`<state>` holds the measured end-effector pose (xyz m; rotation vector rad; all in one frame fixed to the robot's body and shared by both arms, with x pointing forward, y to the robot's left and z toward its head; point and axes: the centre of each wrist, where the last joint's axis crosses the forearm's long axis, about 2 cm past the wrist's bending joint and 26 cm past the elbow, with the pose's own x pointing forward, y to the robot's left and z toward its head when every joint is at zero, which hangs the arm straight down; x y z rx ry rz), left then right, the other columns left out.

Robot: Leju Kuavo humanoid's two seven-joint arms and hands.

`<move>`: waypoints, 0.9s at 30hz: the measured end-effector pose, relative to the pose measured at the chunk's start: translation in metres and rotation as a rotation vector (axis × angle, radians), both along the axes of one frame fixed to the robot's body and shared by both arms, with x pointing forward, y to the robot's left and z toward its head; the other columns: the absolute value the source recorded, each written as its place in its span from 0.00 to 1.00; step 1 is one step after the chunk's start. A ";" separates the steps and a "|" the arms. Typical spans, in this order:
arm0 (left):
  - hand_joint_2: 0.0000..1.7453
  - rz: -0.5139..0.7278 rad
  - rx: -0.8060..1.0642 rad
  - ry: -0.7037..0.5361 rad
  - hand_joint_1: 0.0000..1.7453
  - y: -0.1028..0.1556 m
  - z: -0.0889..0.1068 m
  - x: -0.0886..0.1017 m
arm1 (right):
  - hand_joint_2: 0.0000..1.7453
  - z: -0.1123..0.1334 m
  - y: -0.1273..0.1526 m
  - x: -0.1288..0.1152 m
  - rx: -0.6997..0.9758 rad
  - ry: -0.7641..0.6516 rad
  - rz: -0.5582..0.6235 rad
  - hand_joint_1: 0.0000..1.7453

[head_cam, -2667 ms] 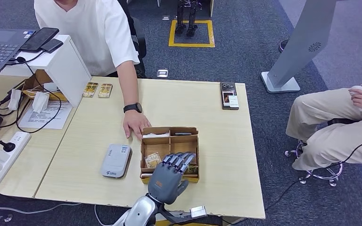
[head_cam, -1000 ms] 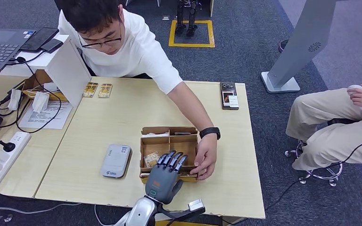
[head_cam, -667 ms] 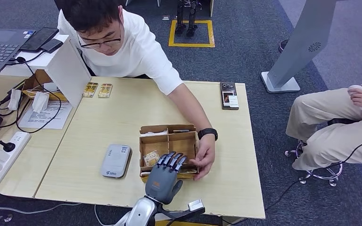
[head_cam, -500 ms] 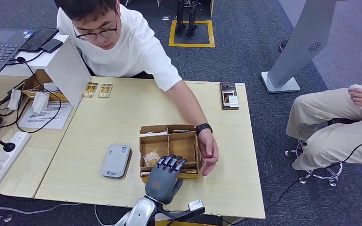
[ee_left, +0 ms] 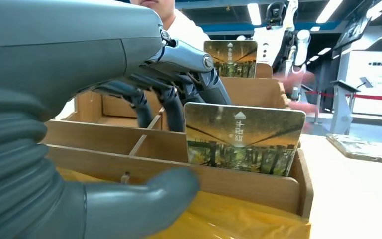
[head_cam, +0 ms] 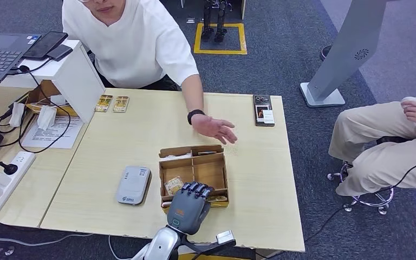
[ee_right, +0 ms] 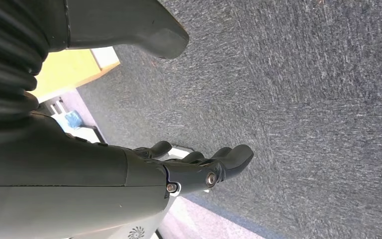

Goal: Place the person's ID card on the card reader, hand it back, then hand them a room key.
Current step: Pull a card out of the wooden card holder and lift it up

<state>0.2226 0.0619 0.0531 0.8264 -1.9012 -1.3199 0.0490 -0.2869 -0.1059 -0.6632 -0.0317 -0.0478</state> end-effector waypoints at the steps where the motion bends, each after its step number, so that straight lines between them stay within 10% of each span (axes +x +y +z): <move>1: 1.00 -0.003 -0.001 -0.001 0.94 0.000 0.000 0.000 | 1.00 0.000 0.000 0.000 0.000 0.000 0.000 0.00; 18: 1.00 -0.040 -0.019 -0.027 0.86 -0.001 0.005 0.001 | 1.00 0.000 0.000 0.000 -0.001 0.001 0.006 0.00; 23: 1.00 -0.040 -0.023 -0.030 0.00 -0.001 0.006 0.001 | 1.00 0.000 0.000 0.000 -0.001 0.001 0.006 0.00; 27: 1.00 -0.046 -0.024 -0.042 0.00 -0.001 0.008 0.001 | 1.00 0.000 0.000 0.000 -0.001 0.001 0.006 0.00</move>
